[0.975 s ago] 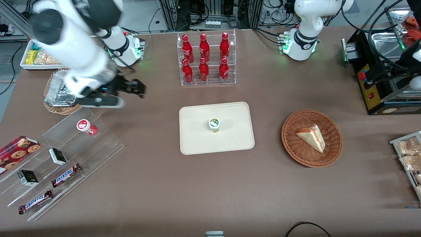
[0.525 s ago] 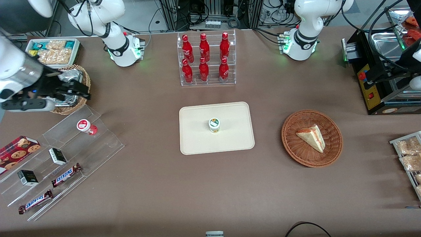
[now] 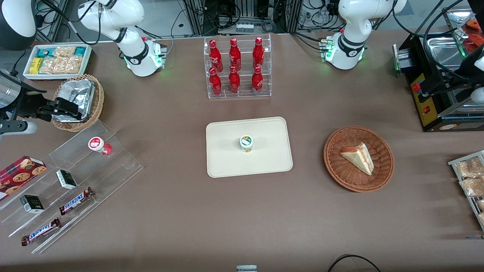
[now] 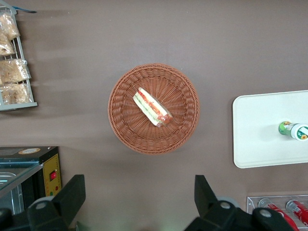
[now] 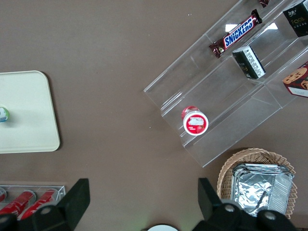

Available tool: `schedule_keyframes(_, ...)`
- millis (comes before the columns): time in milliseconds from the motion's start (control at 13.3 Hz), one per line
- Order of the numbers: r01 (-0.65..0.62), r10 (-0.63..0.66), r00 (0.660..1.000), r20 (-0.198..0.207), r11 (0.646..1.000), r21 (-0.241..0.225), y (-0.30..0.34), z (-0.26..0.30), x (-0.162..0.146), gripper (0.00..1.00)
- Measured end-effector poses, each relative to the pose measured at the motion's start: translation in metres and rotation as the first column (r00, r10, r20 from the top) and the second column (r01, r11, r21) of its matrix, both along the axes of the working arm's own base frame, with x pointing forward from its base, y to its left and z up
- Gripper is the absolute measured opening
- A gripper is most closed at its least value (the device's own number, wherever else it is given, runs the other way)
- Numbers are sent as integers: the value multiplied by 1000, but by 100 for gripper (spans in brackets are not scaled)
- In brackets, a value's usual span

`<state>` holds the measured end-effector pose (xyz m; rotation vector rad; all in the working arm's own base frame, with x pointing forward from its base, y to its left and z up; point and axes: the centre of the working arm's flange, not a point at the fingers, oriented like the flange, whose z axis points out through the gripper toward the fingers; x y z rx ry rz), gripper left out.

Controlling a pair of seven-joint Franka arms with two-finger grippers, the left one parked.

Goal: Place green gum on tray

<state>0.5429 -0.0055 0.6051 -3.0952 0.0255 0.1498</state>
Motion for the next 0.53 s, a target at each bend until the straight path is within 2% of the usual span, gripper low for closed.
schedule_keyframes(525,3,-3,1000,7,1000,-1,-3,3,0,100)
